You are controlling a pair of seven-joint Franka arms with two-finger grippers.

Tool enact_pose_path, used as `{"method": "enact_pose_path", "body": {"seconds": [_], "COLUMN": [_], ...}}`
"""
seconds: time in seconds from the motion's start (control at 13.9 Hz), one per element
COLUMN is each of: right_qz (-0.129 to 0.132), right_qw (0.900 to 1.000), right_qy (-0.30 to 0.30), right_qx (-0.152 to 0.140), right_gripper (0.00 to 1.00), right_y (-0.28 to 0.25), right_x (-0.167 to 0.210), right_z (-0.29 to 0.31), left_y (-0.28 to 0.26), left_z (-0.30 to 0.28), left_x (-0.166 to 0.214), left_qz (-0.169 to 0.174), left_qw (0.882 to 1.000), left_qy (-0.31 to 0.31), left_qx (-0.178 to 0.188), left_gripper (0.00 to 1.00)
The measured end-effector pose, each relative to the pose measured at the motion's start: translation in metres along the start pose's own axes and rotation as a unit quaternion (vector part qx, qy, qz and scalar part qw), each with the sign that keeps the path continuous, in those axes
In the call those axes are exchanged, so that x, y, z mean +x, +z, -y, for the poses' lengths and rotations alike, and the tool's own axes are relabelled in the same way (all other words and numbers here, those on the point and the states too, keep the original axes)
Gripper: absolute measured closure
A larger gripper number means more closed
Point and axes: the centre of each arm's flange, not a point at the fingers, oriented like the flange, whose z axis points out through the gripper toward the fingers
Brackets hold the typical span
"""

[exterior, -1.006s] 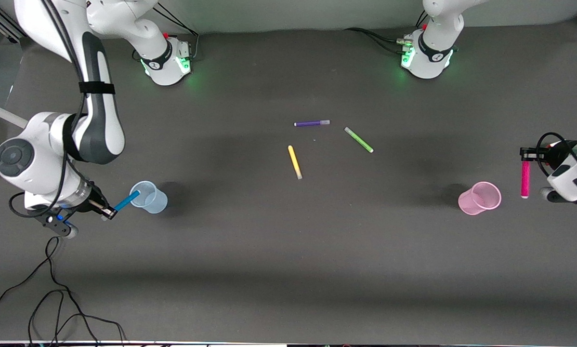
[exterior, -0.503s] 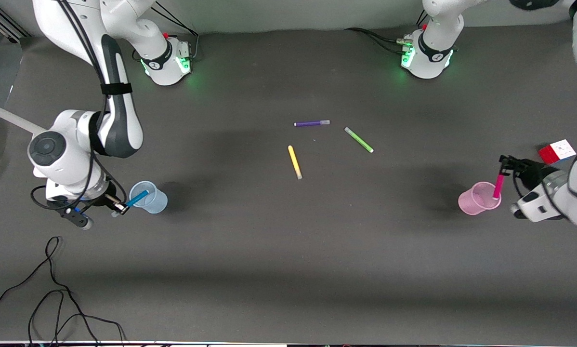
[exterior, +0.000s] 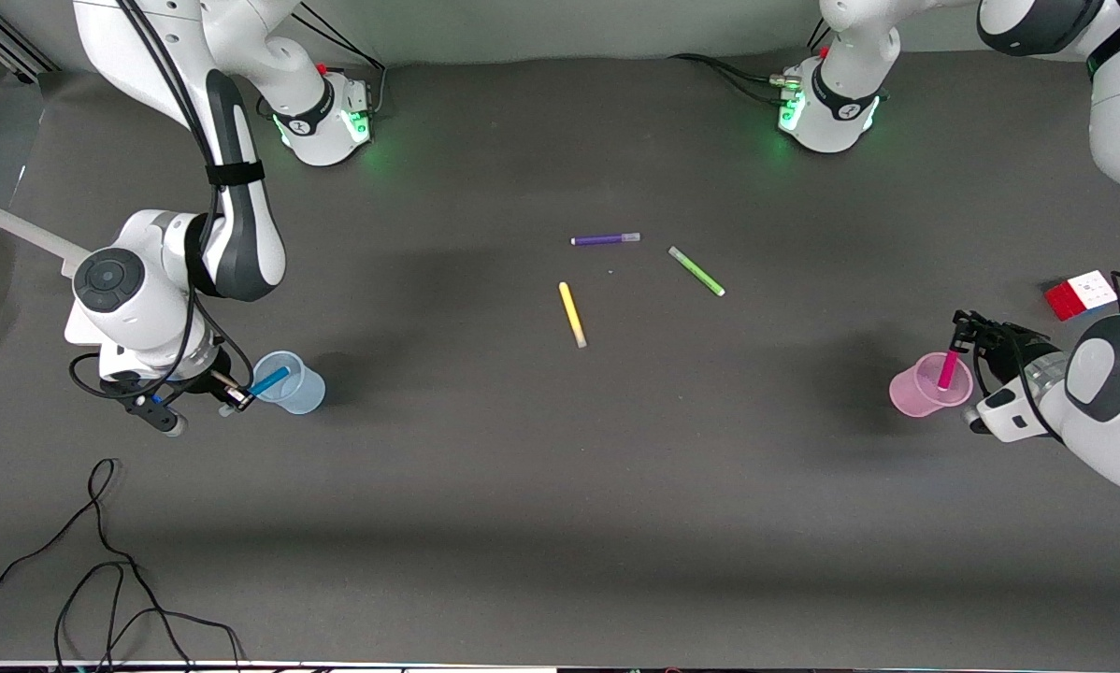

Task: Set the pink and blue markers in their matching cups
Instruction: 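Drop the blue marker into the clear cup while the left gripper drops pink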

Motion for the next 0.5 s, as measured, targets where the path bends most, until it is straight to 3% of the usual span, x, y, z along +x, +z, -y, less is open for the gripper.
{"method": "enact_pose_path", "body": {"seconds": [0.29,0.5], "right_qz": [0.011,0.037], "right_qw": [1.0,0.999], "right_qy": [0.002,0.007], "right_qx": [-0.006,-0.017], "right_gripper": [0.39,0.07], "right_y": [0.0,-0.018], "right_x": [0.001,0.011], "right_z": [-0.003,-0.004], "left_y": [0.007,0.02], "left_z": [-0.004,-0.009], "left_x": [0.005,0.019], "left_qz": [0.016,0.031], "left_qw": [1.0,0.999], "left_qy": [0.0,0.004], "left_qx": [0.018,0.027], "left_gripper": [0.84,0.84]}}
